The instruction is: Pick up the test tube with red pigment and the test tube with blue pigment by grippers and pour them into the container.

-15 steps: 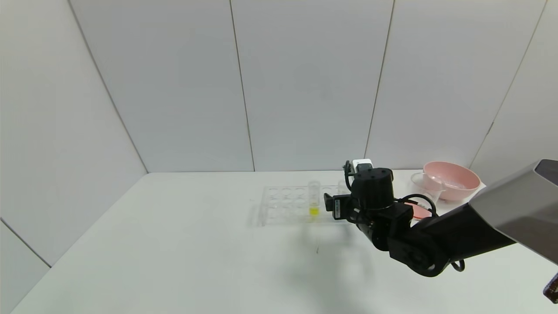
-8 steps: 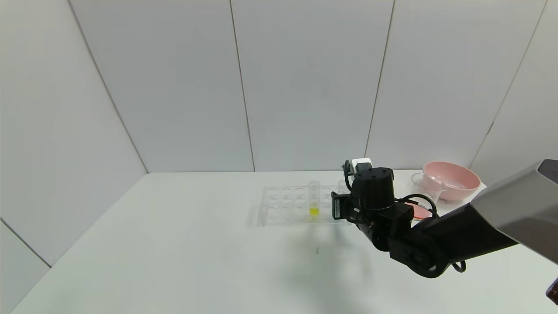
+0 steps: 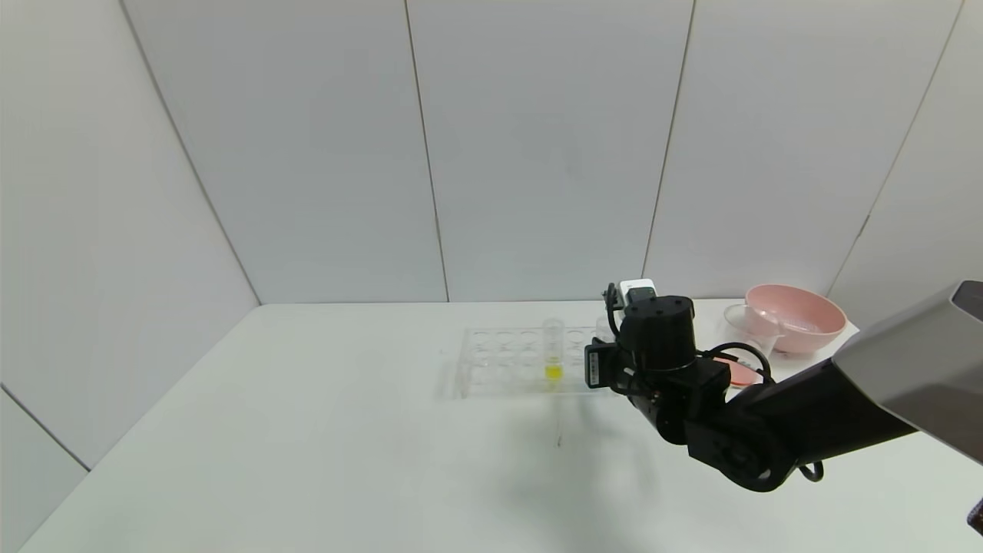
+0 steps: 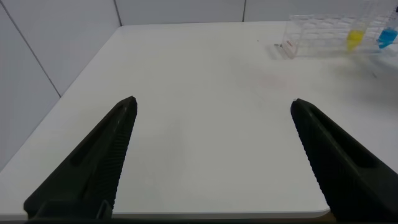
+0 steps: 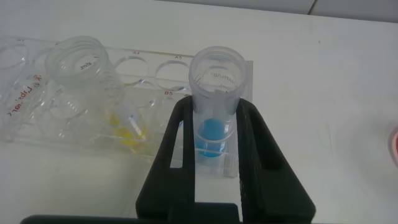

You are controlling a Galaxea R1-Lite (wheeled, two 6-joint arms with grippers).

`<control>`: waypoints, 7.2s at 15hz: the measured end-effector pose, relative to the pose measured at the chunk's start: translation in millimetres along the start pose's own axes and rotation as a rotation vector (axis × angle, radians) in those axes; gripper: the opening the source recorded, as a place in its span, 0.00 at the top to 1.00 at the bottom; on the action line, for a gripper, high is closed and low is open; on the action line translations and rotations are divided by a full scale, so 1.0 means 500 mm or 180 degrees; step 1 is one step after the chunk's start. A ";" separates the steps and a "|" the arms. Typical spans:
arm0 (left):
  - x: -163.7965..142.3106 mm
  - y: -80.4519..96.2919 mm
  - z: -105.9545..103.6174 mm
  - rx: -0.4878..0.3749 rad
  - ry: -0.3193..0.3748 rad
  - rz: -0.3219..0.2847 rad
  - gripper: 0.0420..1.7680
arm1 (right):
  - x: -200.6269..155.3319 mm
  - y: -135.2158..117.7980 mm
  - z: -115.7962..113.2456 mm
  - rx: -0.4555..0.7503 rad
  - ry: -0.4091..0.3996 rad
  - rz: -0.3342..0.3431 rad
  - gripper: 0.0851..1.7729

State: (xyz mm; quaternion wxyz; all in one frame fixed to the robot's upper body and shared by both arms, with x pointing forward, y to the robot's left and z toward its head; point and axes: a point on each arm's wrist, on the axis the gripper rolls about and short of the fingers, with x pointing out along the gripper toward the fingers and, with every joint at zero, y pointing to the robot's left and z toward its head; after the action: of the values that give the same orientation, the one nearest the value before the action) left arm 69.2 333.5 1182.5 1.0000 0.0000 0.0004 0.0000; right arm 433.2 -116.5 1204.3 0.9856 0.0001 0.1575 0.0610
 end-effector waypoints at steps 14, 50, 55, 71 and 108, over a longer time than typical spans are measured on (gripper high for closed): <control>0.000 0.000 0.000 0.0000 0.0001 0.0000 0.00 | -0.051 -0.008 0.074 -0.0095 -0.0291 0.0058 0.77; 0.000 0.000 0.000 0.0001 0.0000 0.0000 0.00 | -0.280 -0.511 0.234 -0.1505 0.0579 0.0485 0.77; 0.000 0.000 0.000 0.0000 0.0000 0.0000 0.00 | -0.210 -0.538 0.283 -0.2090 0.0886 0.0338 0.77; 0.000 0.000 0.000 0.0001 0.0000 0.0000 0.00 | -0.094 -0.498 0.327 -0.3072 0.1800 0.0361 0.77; 0.000 0.000 0.000 0.0001 0.0000 0.0000 0.00 | -0.010 -0.372 0.260 -0.3809 0.2778 -0.0301 0.77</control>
State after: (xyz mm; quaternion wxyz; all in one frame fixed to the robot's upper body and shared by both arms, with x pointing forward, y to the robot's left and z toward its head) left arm 69.2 333.5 1182.5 1.0000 0.0002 0.0004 0.0000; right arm 491.1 -299.5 1325.6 0.6666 -0.5680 0.4746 0.0884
